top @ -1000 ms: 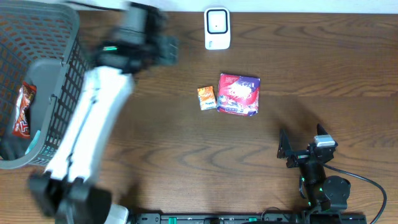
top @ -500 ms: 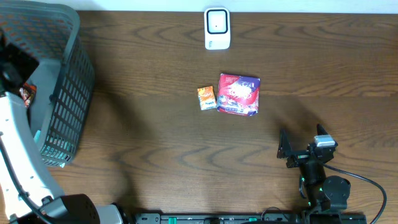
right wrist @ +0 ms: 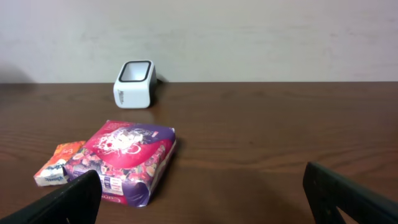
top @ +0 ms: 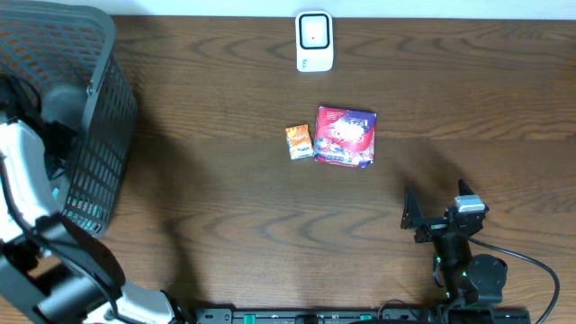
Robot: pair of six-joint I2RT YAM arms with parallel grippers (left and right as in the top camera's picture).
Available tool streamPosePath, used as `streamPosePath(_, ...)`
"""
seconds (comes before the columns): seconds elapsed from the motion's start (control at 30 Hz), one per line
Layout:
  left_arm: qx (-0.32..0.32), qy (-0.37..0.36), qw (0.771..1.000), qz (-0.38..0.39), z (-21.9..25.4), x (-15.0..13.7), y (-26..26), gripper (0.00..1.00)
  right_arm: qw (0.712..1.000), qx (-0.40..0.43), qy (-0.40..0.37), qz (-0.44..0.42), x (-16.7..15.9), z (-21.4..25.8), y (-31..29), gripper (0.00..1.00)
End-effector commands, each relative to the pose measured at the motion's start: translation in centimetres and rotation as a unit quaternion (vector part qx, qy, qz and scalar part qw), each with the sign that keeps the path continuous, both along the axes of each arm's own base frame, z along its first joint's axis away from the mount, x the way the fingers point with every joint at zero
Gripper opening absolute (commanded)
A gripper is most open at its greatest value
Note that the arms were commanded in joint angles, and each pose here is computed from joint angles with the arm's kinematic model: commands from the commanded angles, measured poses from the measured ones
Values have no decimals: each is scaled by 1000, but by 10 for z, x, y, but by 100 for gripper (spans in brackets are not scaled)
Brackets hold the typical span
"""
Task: Scan the item barcode
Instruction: 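Reach the left gripper into the basket and grasp the mint-green pouch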
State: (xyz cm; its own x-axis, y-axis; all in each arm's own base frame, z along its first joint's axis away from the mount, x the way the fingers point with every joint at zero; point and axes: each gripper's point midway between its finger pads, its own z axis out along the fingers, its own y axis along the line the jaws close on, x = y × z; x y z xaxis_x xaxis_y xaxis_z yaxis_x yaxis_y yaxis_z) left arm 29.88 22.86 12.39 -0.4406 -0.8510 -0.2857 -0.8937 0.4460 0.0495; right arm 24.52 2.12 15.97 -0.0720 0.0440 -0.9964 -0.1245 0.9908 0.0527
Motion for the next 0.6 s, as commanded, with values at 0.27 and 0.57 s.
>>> streamPosePath(0.27,-60,105,993,9,-66,-26,-12,88,1000,-3,0,0,0,-1,0,99)
streamPosePath(0.57,-88,152,984,11,-96,-38,-19,86,1000,-3,0,0,0,-1,0,99)
